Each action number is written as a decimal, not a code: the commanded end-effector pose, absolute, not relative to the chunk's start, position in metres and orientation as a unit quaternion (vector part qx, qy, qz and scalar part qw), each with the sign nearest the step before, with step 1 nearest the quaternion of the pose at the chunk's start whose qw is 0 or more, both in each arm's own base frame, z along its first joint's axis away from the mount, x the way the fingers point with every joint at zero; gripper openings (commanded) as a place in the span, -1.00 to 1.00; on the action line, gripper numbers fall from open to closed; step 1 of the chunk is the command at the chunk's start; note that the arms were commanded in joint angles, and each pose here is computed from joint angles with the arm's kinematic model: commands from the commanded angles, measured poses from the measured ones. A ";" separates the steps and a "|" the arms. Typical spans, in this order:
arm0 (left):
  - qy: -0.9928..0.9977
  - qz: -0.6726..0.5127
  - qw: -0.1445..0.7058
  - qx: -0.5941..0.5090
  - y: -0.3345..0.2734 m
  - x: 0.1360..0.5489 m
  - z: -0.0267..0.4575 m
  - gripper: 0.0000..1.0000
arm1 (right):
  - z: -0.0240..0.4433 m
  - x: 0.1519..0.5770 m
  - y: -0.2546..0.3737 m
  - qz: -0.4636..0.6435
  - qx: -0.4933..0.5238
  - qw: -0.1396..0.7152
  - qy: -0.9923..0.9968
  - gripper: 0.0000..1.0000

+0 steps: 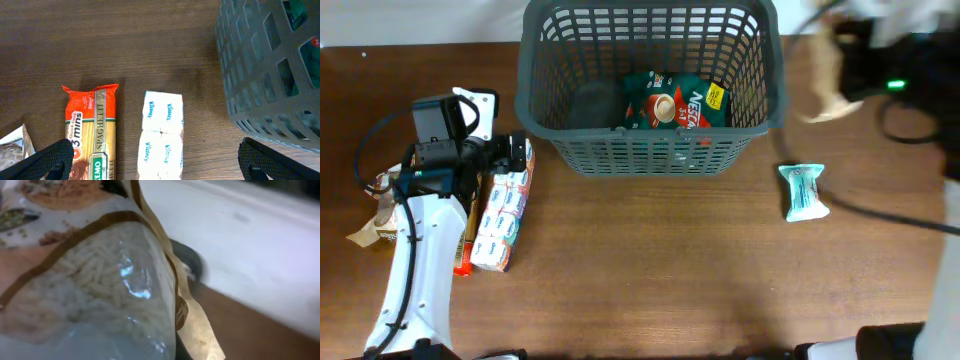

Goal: Pack container
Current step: 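Carry the rice bag with the right gripper into the basket and release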

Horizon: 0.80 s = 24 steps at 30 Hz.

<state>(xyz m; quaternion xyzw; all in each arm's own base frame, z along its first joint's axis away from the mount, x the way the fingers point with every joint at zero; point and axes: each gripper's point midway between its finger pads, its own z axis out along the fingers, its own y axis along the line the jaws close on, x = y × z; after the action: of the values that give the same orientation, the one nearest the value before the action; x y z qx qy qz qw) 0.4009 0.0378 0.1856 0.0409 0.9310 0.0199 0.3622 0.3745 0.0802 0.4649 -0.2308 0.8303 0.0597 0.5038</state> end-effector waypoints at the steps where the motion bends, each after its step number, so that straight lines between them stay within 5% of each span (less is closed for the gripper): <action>1: 0.929 0.014 0.369 0.035 0.038 0.405 0.191 0.99 | 0.458 0.386 0.135 0.035 -0.389 0.509 0.767 -0.93; 5: 0.929 0.014 0.369 0.035 0.038 0.405 0.191 0.99 | 0.431 0.418 0.171 0.028 -0.453 0.496 0.740 -0.93; 14: 0.929 0.014 0.369 0.035 0.038 0.405 0.191 0.99 | 0.286 0.497 0.192 0.057 -0.442 0.367 0.816 -0.93; 21: 0.929 0.014 0.369 0.035 0.038 0.405 0.191 0.99 | 0.220 0.505 0.201 0.069 -0.433 0.295 0.849 -0.90; 22: 0.929 0.014 0.369 0.035 0.038 0.405 0.191 0.99 | 0.215 0.504 0.201 0.067 -0.433 0.288 0.852 -0.70; 24: 0.929 0.014 0.369 0.035 0.038 0.405 0.191 0.99 | 0.213 0.502 0.199 0.060 -0.428 0.281 0.857 0.18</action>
<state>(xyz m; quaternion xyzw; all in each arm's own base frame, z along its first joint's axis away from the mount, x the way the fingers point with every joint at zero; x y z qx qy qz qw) 0.4009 0.0378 0.1856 0.0409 0.9310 0.0199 0.3622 0.5058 0.1926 0.1927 -0.4313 0.8605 0.0674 0.2627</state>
